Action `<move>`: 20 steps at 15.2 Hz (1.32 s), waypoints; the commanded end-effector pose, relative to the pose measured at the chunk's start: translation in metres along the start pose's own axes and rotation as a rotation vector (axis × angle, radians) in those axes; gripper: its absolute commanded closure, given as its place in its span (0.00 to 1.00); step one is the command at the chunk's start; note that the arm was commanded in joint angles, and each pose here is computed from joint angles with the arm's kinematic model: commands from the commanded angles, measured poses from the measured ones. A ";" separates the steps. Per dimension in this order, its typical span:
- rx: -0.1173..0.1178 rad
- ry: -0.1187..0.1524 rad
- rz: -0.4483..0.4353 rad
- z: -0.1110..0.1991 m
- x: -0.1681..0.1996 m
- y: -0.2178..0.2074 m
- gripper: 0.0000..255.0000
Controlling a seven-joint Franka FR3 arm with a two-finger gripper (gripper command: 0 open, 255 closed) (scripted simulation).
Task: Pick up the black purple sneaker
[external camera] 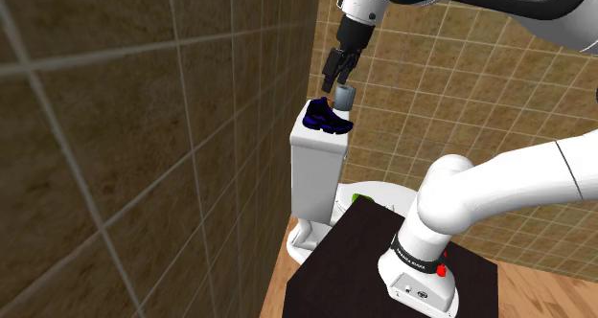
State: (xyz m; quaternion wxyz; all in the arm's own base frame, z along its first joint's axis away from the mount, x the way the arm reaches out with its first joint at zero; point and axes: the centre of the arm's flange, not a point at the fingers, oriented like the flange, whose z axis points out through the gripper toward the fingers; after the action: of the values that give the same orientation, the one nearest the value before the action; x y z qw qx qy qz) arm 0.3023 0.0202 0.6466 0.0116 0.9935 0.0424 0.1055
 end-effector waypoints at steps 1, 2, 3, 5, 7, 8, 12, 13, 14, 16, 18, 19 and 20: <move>0.000 0.000 0.000 0.000 0.000 0.000 0.00; 0.000 0.010 -0.006 0.007 -0.001 0.011 0.00; 0.000 0.020 -0.013 0.014 -0.002 0.023 0.00; 0.001 0.039 -0.025 0.028 -0.003 0.045 0.00; 0.001 0.059 -0.038 0.041 -0.003 0.068 0.00; 0.001 0.068 -0.044 0.048 -0.003 0.079 0.00; 0.002 0.108 -0.070 0.076 -0.002 0.124 0.00; 0.002 0.117 -0.076 0.083 -0.001 0.136 0.00; 0.002 0.127 -0.083 0.090 0.000 0.147 0.00; 0.003 0.147 -0.095 0.103 0.002 0.169 0.00; 0.003 0.166 -0.108 0.117 0.004 0.192 0.00; 0.003 0.176 -0.114 0.124 0.006 0.203 0.00; 0.004 0.186 -0.121 0.131 0.007 0.214 0.00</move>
State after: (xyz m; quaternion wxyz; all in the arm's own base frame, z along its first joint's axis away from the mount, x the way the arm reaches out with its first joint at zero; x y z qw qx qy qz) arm 0.3498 -0.1817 0.5341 0.0107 0.9765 0.0995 0.1909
